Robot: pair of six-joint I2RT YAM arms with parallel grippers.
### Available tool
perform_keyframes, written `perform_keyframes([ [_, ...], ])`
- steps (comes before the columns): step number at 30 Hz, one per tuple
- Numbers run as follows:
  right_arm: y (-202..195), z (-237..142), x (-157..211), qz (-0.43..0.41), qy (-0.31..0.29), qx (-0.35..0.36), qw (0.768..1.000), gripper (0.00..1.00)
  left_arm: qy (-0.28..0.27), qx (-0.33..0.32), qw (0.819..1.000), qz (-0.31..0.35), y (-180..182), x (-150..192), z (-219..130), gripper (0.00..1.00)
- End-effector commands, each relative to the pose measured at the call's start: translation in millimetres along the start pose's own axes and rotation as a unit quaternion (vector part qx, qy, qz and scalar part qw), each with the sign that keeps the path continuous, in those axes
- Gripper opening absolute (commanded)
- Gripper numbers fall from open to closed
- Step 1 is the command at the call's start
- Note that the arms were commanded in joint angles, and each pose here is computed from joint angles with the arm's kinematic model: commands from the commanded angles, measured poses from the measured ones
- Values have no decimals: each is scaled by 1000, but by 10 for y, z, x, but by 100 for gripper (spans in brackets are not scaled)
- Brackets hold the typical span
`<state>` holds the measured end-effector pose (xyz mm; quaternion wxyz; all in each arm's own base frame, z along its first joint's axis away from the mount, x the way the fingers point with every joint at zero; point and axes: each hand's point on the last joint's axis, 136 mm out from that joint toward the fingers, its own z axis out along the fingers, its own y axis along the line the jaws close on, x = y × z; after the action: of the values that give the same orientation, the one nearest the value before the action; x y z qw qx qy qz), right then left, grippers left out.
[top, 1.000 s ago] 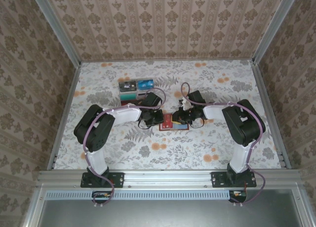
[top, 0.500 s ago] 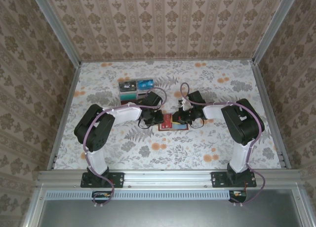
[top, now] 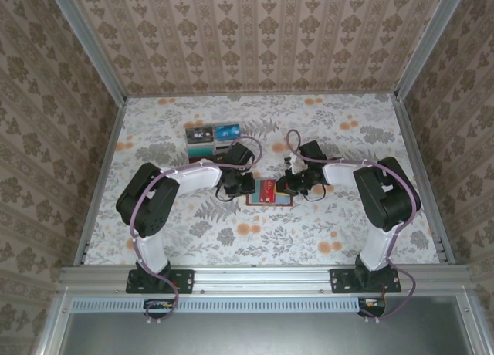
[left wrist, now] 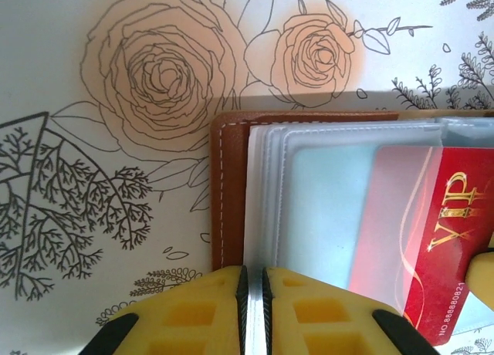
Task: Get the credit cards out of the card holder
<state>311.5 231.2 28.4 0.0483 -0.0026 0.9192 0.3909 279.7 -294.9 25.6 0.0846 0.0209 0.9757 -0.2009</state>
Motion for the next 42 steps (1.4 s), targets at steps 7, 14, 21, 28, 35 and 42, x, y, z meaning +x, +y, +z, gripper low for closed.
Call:
perform_keyframes([
  [7,-41,-39,11,-2,-1,16,1000,9,-22,0,998,53,-251,-102,-224,16],
  [14,-40,-23,-22,1,-9,13,1000,12,-22,25,999,39,-354,-64,-54,11],
  [21,44,-15,-67,-3,-14,-9,1000,18,20,-23,999,33,-154,108,167,7],
  [28,188,5,-117,0,-15,-50,999,22,45,-40,998,26,-15,259,239,4],
  [35,186,32,-118,2,-12,-52,999,17,48,-35,998,31,-44,247,258,4],
  [42,168,-111,-118,-13,-33,-22,999,2,47,-28,998,35,-69,170,219,4],
])
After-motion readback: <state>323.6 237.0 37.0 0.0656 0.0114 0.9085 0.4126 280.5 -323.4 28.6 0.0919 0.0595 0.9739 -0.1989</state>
